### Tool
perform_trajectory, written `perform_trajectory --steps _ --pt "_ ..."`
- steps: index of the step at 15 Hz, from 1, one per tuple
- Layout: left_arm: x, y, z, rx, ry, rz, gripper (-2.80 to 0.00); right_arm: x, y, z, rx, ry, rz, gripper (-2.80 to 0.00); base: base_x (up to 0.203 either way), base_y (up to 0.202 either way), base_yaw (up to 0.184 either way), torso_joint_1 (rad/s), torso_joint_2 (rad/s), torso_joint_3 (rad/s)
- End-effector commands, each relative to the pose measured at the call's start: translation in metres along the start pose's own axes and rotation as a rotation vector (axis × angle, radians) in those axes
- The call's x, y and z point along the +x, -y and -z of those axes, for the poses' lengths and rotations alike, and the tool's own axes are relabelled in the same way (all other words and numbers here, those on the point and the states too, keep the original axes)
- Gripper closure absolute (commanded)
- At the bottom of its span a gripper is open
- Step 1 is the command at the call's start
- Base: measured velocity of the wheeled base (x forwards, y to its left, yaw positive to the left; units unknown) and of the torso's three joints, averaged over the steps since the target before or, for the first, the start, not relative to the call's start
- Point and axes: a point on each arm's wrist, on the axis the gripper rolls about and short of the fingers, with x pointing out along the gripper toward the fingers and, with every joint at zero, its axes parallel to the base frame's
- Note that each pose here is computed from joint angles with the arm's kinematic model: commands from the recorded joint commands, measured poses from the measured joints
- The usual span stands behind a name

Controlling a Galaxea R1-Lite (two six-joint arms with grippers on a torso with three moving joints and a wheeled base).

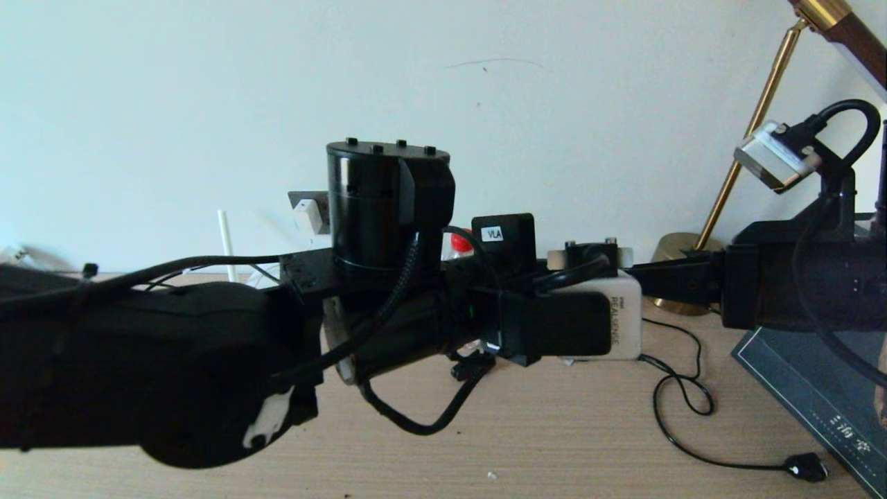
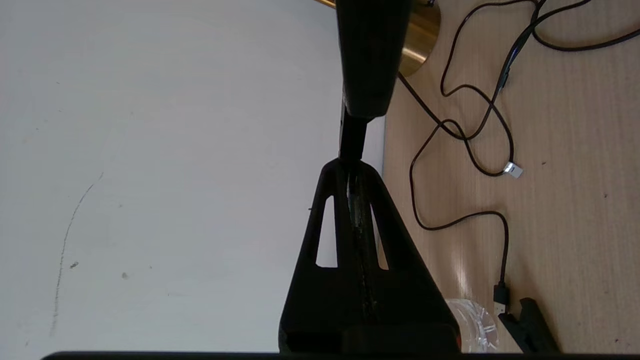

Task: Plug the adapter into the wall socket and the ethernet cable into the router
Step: Hand it to the other hand

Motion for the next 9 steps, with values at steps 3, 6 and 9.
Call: perform_trajectory --steps 3,6,9 --pt "-0.0034 0.0009 -0.0050 -0.003 0.015 0.002 0.00 0.0002 -0.0042 -0.0010 -0.007 0.002 -0.019 0.00 0.000 0.000 0.000 0.000 0.00 0.000" --pt "-0.0034 0.0010 -0.0055 -0.003 0.015 0.001 0.00 0.0005 -0.0053 -0.0001 -0.006 -0.001 -0.023 0.00 0.000 0.000 0.000 0.000 0.00 0.000" --pt "-0.0034 0.0024 -0.0051 -0.004 0.014 0.006 0.00 0.0012 -0.0066 0.0019 -0.005 -0.008 -0.028 0.00 0.000 0.000 0.000 0.000 0.00 0.000"
